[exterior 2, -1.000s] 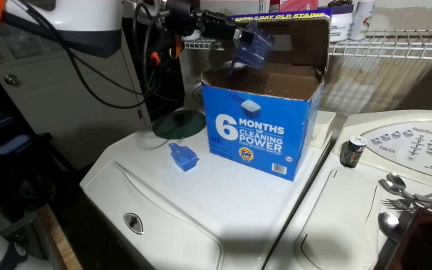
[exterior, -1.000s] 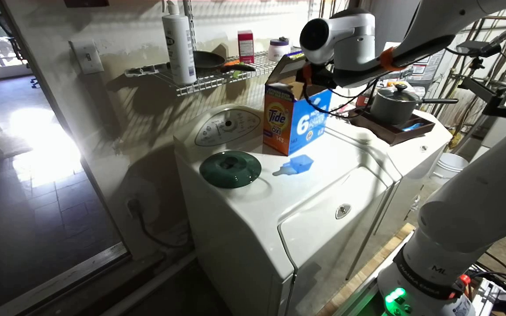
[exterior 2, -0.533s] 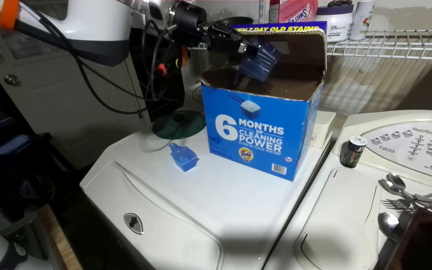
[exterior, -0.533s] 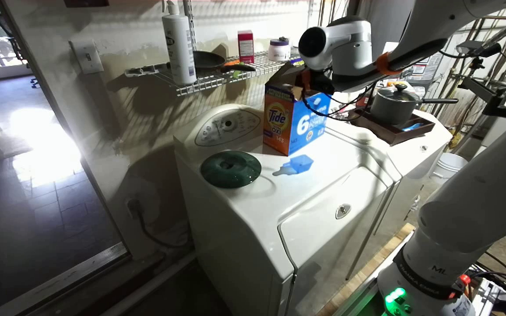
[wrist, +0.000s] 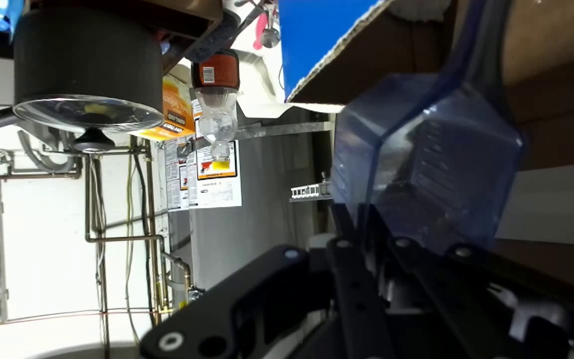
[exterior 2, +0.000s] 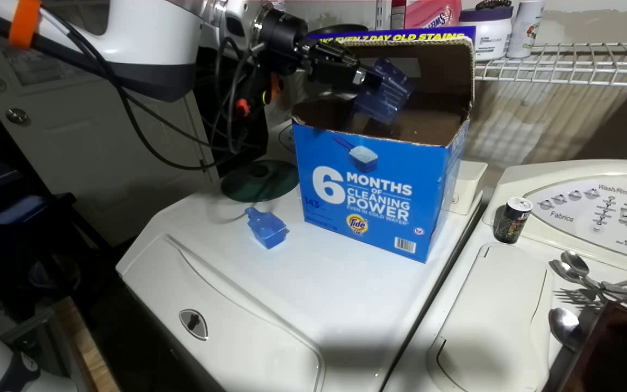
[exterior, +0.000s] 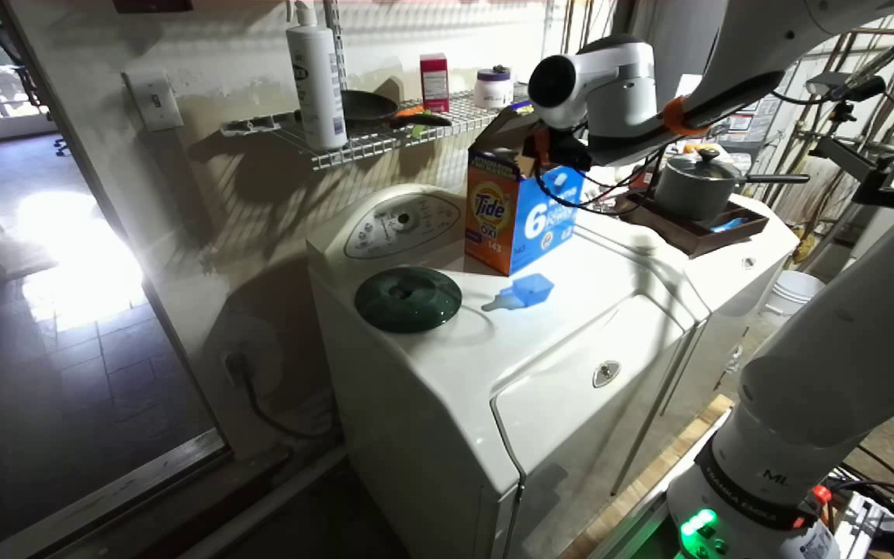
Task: Pick up the blue scoop from the shelf and place it in the washing powder box on top of the washing machine
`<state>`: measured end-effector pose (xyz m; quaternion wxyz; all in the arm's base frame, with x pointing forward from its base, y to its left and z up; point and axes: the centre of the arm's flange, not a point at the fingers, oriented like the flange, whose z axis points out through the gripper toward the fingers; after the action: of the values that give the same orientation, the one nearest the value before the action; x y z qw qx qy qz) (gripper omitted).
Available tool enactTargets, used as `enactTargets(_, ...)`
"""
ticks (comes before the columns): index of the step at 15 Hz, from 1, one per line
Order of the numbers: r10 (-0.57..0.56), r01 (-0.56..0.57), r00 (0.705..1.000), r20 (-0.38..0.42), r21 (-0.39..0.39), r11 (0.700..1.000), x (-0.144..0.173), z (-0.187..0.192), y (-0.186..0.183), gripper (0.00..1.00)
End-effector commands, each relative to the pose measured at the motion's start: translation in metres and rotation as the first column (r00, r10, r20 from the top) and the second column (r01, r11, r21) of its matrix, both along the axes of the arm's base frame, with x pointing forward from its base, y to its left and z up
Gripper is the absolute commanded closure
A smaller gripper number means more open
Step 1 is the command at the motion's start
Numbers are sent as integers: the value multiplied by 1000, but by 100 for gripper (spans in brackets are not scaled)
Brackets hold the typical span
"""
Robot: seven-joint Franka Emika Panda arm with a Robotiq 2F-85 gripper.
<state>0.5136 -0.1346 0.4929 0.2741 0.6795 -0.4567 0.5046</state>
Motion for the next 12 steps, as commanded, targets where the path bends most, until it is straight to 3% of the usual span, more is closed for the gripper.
enactTargets(1, 31, -31, 999, 32, 1, 1000, 11, 1, -3, 59)
enactTargets(5, 28, -29, 999, 31, 42, 999, 11, 6, 5, 31)
enactTargets(9, 35, -36, 999, 27, 33, 999, 10, 9, 8, 4)
enactTargets(12, 34, -36, 999, 28, 38, 999, 11, 8, 7, 0)
